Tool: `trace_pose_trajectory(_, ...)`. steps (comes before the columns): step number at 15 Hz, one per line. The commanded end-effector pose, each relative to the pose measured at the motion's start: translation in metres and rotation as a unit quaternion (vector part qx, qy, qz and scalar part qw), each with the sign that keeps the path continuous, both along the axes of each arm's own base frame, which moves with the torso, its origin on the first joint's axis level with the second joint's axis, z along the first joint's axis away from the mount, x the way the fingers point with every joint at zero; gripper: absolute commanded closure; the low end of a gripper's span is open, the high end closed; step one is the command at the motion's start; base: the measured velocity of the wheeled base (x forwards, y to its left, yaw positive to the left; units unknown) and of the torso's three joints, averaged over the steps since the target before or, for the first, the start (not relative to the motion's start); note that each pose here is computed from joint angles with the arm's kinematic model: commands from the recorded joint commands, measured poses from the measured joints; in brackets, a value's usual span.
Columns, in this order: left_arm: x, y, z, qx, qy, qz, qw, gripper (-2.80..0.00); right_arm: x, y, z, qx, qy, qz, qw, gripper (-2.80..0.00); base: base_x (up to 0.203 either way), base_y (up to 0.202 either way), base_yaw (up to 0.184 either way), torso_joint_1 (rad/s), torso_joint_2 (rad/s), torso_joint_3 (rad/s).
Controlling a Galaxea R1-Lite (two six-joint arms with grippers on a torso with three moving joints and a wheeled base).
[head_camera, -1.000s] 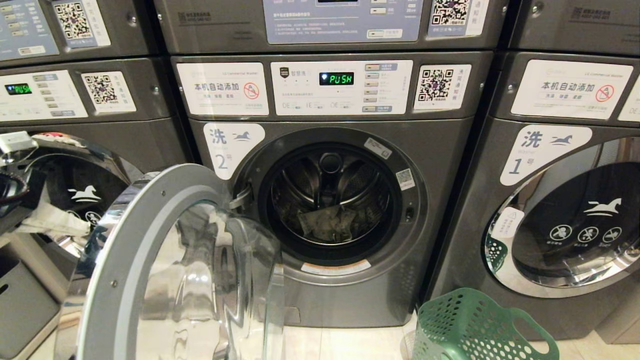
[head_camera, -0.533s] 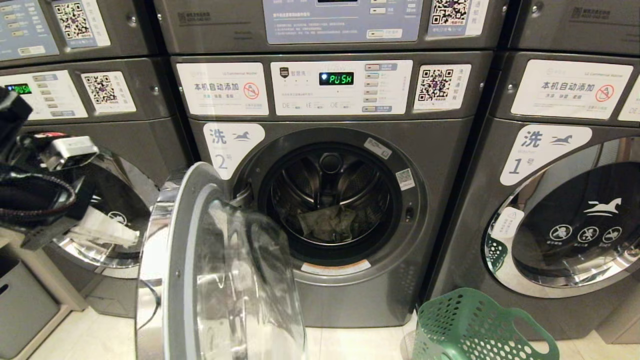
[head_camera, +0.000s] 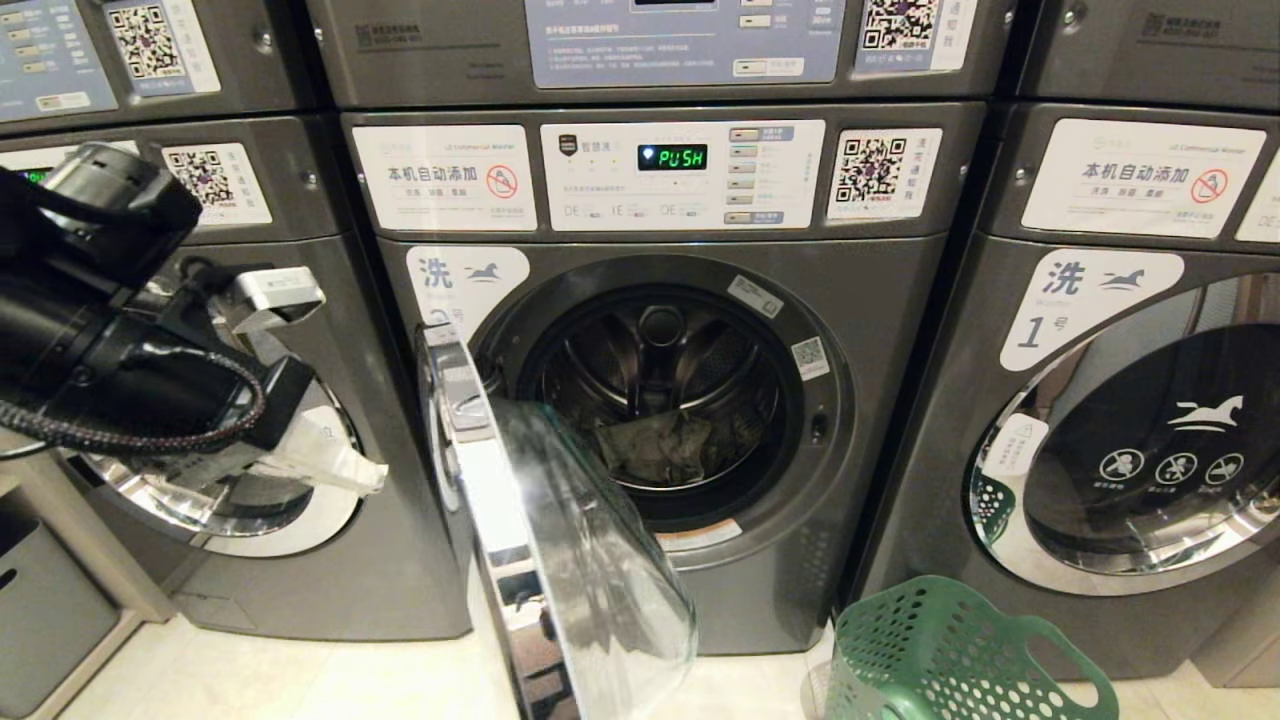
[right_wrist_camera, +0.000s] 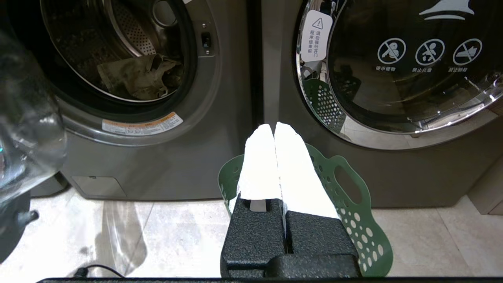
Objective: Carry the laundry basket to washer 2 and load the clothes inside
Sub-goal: Close the washing machine door with the left hand
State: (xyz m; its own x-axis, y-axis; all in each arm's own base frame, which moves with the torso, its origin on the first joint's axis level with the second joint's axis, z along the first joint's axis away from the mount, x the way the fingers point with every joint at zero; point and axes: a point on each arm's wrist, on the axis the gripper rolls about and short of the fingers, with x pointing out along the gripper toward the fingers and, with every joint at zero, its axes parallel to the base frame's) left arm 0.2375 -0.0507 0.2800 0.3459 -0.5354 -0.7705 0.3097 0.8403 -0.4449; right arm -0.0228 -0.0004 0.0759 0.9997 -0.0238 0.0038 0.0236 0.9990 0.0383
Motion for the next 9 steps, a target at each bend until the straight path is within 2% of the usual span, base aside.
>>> trace_pose_trajectory(1,0.001,-0.006,0.0,-0.005,0.002,-0.006,1.0,0.0,0.0,0.0,0.0,-0.01,0.0,0.003,1.0,0.0,0.0,0.0,0.0,0.0,0.0,0.0)
trace_pose_trajectory(3,-0.003,-0.006,0.005,-0.011,-0.014,-0.002,0.9998,0.0,-0.001,0.001,0.005,-0.042,-0.007,0.022,0.999,0.0,0.0,0.0,0.0,0.0,0.0,0.0)
trace_pose_trajectory(6,-0.019,-0.003,0.018,-0.024,-0.034,0.012,0.9991,0.0,-0.01,0.002,0.04,-0.038,-0.016,0.038,0.998,0.0,0.0,0.0,0.0,0.0,0.0,0.0)
trace_pose_trajectory(7,-0.024,-0.002,0.023,-0.031,-0.043,0.02,0.9984,0.0,-0.009,0.002,0.056,-0.028,0.002,0.05,0.998,0.0,0.0,0.0,0.0,0.0,0.0,0.0)
trace_pose_trajectory(9,-0.029,-0.001,0.034,-0.055,-0.072,0.045,0.9949,0.0,0.007,0.003,0.086,0.002,0.067,0.075,0.995,0.0,0.0,0.0,0.0,0.0,0.0,0.0)
